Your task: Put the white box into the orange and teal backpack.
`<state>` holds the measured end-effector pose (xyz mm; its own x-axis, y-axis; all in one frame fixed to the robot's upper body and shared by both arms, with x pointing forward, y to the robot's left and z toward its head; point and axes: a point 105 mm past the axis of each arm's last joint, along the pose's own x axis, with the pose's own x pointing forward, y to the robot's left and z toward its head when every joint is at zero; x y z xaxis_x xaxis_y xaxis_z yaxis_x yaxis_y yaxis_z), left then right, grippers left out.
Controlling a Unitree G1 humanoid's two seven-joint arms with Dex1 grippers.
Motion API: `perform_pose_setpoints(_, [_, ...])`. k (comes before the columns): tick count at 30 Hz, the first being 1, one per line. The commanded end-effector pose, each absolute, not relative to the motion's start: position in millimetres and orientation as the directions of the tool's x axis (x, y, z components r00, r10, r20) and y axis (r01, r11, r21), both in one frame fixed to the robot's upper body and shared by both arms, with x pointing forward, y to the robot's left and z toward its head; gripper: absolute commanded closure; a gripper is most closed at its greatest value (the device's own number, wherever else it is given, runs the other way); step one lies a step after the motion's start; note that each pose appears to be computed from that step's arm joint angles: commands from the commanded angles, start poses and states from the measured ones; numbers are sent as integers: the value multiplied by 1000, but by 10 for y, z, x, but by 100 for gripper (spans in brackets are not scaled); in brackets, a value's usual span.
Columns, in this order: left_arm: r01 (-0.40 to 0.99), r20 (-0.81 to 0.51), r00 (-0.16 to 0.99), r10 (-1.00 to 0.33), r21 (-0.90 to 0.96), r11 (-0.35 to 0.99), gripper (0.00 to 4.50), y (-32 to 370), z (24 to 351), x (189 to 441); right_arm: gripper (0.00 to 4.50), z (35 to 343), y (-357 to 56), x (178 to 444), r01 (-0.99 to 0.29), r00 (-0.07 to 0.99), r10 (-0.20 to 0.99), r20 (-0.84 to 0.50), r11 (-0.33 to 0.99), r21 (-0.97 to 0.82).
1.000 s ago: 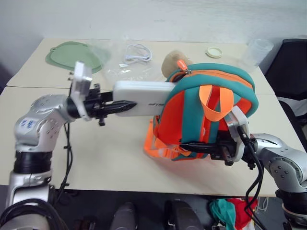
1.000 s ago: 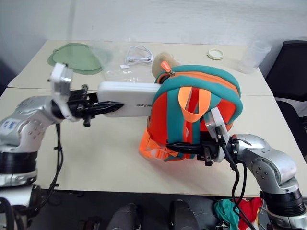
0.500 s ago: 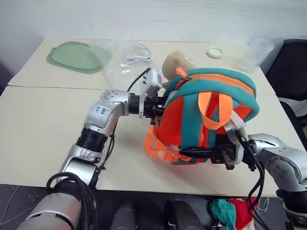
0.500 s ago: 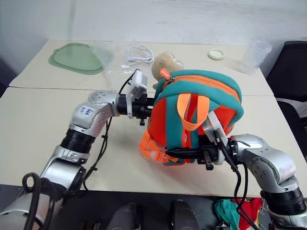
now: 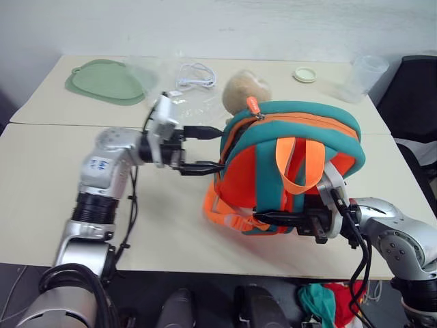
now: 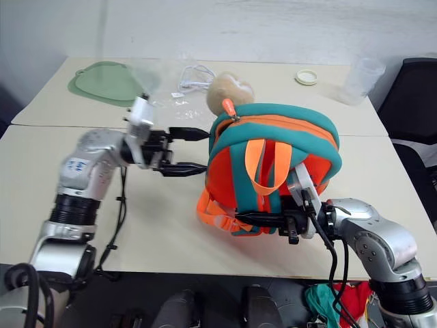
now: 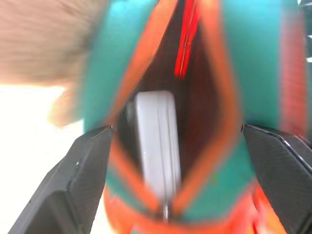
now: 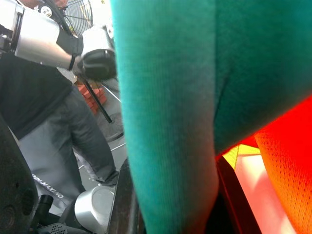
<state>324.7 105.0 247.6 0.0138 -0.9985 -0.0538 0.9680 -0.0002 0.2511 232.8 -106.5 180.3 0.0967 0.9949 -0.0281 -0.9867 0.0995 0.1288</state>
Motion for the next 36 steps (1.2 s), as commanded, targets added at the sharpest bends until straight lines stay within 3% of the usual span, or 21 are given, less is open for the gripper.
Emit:
perform_pose_setpoints(1, [950, -47, -43, -998, 307, -55, 18, 1160, 2717, 3183, 444, 1872, -1040, 2294, -992, 89, 996, -13, 90, 86])
perform_pose_setpoints(3, [939, -13, -21, -1000, 344, -24, 18, 1180, 2831, 3236, 444, 1875, -1039, 2299, -992, 91, 996, -13, 92, 86])
perform_pose_setpoints(6, [903, 146, 65, -987, 413, 120, 18, 1065, 3108, 3468, 444, 1875, -1038, 2310, -991, 91, 996, -15, 92, 93])
perform_pose_setpoints(10, [940, 253, 84, -964, 300, 160, 18, 821, 3223, 3698, 444, 1875, -1025, 2318, -991, 83, 996, -23, 85, 104])
perform_pose_setpoints(20, [987, 213, 69, -974, 129, 99, 18, 386, 2971, 3913, 444, 1896, -1010, 2320, -991, 88, 996, -25, 90, 99])
perform_pose_setpoints(24, [998, 219, -28, -975, 68, -13, 102, 344, 2925, 3822, 444, 1899, -1019, 2292, -990, 100, 995, -19, 102, 97])
perform_pose_setpoints(30, [995, 220, -95, -971, 17, -93, 296, 451, 2881, 3731, 444, 1898, -1024, 2290, -988, 120, 993, -10, 121, 95])
perform_pose_setpoints(33, [998, 245, -39, -969, 51, -28, 385, 604, 2915, 3763, 444, 1913, -1024, 2307, -987, 139, 990, 7, 138, 80])
perform_pose_setpoints(36, [980, 270, 106, -957, 135, 146, 449, 827, 2989, 3872, 444, 1950, -1037, 2359, -982, 187, 981, 45, 185, 49])
